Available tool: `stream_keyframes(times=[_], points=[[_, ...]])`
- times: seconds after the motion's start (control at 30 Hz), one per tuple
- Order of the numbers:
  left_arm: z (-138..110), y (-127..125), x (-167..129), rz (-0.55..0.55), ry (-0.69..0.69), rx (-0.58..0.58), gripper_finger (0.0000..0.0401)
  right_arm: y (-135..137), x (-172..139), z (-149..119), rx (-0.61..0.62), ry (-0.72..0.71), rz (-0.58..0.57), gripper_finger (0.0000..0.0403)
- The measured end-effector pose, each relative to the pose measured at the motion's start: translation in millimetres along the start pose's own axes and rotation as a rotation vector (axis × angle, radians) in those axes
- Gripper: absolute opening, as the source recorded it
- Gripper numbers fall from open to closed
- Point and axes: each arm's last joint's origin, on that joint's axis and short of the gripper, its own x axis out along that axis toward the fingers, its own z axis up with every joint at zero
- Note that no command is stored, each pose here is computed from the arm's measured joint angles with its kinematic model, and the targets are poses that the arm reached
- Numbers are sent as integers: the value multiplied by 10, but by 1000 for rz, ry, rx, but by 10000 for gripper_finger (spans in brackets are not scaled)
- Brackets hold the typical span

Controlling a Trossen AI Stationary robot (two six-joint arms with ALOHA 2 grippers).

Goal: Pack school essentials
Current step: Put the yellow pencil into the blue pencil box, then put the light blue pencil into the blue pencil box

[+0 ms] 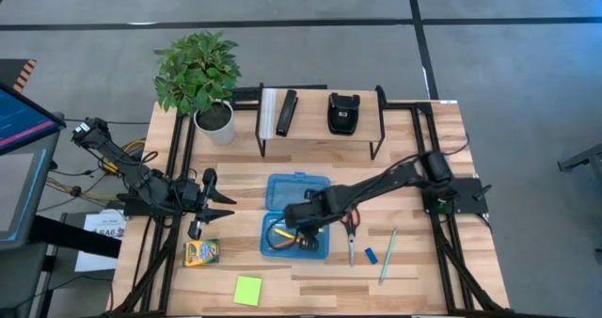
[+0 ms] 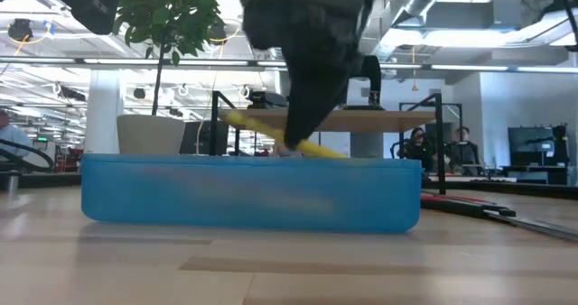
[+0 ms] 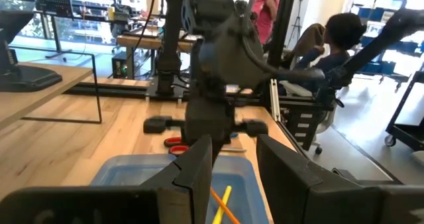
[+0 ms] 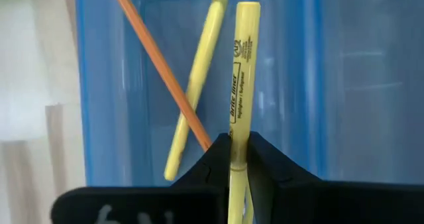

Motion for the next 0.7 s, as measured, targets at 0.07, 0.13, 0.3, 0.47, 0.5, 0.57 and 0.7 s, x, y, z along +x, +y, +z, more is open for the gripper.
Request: stream_keyframes(times=[0.07, 0.13, 0.3, 0.47, 0.5, 0.57, 0.7], points=[[-5, 1, 1, 1, 4, 3, 107, 12, 52, 24, -5, 10, -3, 54], [-9, 1, 1, 1, 8, 2, 107, 34, 72, 71, -13, -1, 1, 68], [-15, 2, 0, 2, 14, -4, 107, 37, 58, 76, -15, 15, -5, 125], [-16, 3, 1, 3, 15, -5, 107, 26, -69, 56, 1, 32, -14, 181], [-17, 2, 0, 2, 15, -5, 107, 19, -102, 39, 16, 48, -20, 189], [-16, 3, 0, 2, 15, -5, 107, 17, -143, -3, 48, 83, -36, 201], [-18, 3, 0, 3, 18, -4, 107, 107, -277, -159, 51, 168, -98, 206]])
